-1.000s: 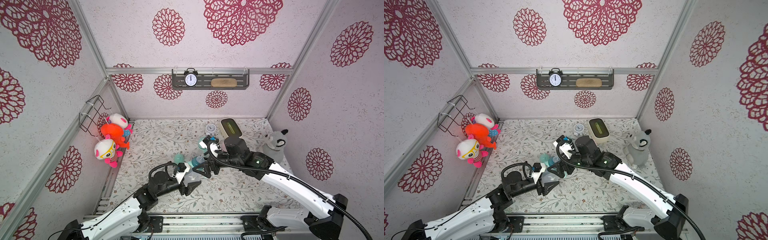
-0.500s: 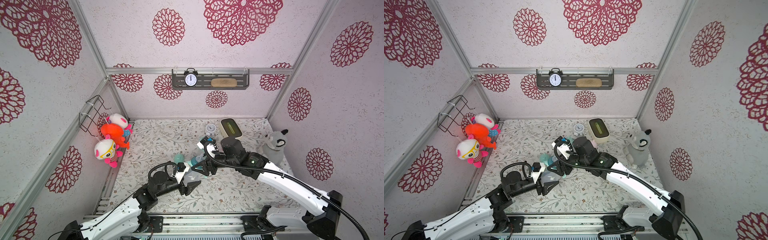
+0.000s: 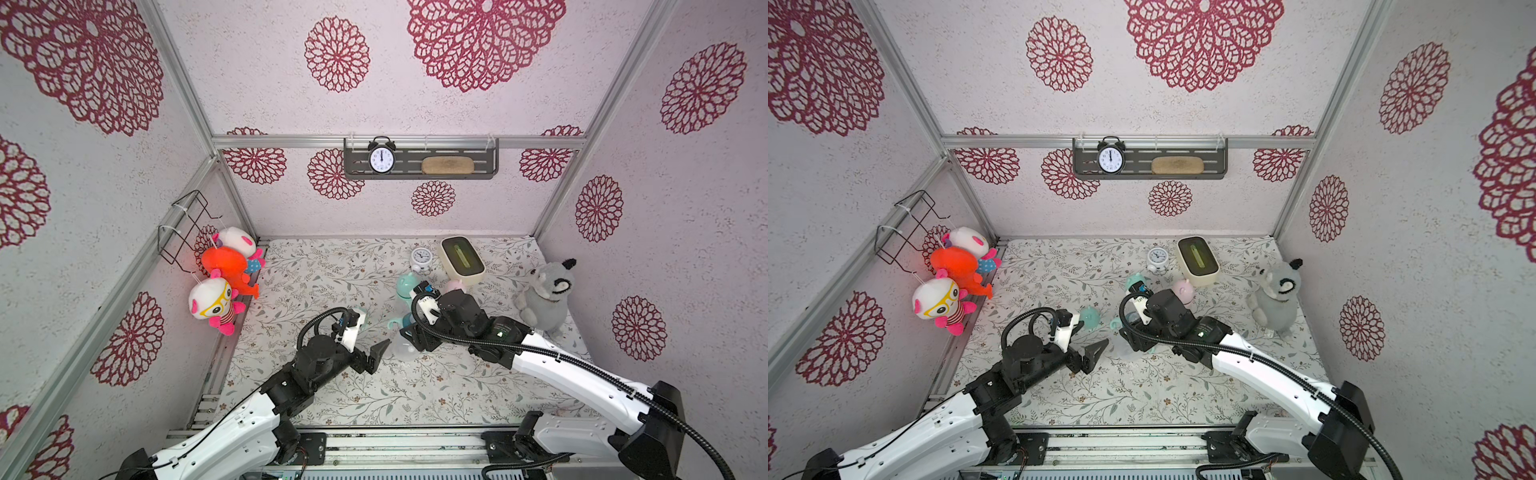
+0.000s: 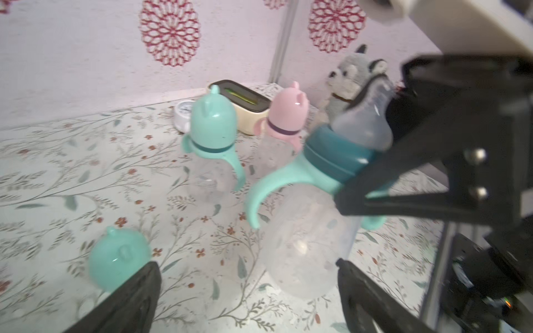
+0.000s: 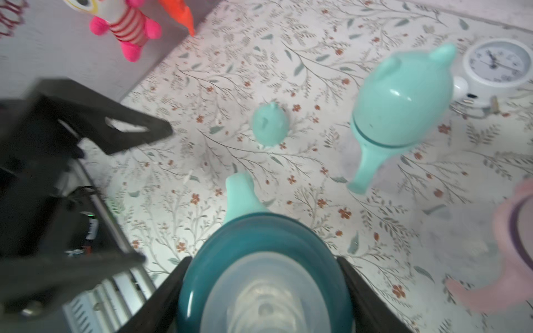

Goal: Assemble the baby bottles
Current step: Place the baby bottle at the center of the board.

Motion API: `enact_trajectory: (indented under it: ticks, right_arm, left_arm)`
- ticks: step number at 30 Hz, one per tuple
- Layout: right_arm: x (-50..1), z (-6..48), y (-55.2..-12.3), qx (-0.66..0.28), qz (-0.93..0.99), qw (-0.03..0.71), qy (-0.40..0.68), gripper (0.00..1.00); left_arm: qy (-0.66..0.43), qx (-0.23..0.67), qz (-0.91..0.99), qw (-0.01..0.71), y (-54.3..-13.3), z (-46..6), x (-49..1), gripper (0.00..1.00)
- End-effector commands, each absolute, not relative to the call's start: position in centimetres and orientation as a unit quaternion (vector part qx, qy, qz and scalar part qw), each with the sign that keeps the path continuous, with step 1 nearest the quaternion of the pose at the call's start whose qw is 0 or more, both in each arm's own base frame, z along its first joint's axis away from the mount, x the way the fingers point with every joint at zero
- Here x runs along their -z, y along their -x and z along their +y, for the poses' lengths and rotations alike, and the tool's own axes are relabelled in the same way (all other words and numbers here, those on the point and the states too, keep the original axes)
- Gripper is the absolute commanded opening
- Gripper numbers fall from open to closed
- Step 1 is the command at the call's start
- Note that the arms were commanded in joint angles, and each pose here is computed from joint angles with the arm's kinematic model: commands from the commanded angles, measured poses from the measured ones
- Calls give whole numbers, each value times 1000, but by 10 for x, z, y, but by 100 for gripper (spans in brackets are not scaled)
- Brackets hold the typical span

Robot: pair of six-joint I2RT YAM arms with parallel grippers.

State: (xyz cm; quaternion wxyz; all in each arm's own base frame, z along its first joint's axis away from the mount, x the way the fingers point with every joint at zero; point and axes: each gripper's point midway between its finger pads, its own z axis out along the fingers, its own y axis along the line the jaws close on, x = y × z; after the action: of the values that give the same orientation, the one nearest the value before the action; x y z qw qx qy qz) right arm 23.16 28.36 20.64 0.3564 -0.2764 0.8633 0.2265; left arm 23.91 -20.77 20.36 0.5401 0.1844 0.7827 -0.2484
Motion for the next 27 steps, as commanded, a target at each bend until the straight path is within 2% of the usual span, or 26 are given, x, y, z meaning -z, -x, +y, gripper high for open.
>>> enact_trajectory:
  ticks: [1, 7, 15, 22, 27]
  right_arm:
    - [-217, 265, -256, -183, 857, 427, 225, 47]
    - [-193, 256, -267, -140, 856, 446, 222, 47]
    - [-175, 260, -275, -128, 856, 447, 226, 47]
    - [-157, 262, -278, -111, 865, 427, 239, 52]
    - [-149, 260, -276, -104, 870, 419, 238, 61]
  left_arm:
    - [-109, 192, 816, 534, -259, -175, -199, 98]
    - [-72, 162, 836, 520, -272, -150, -203, 98]
    - [-68, 164, 846, 503, -277, -148, -195, 98]
    - [-69, 162, 848, 499, -276, -147, -192, 98]
    - [-69, 163, 847, 501, -276, -147, -194, 98]
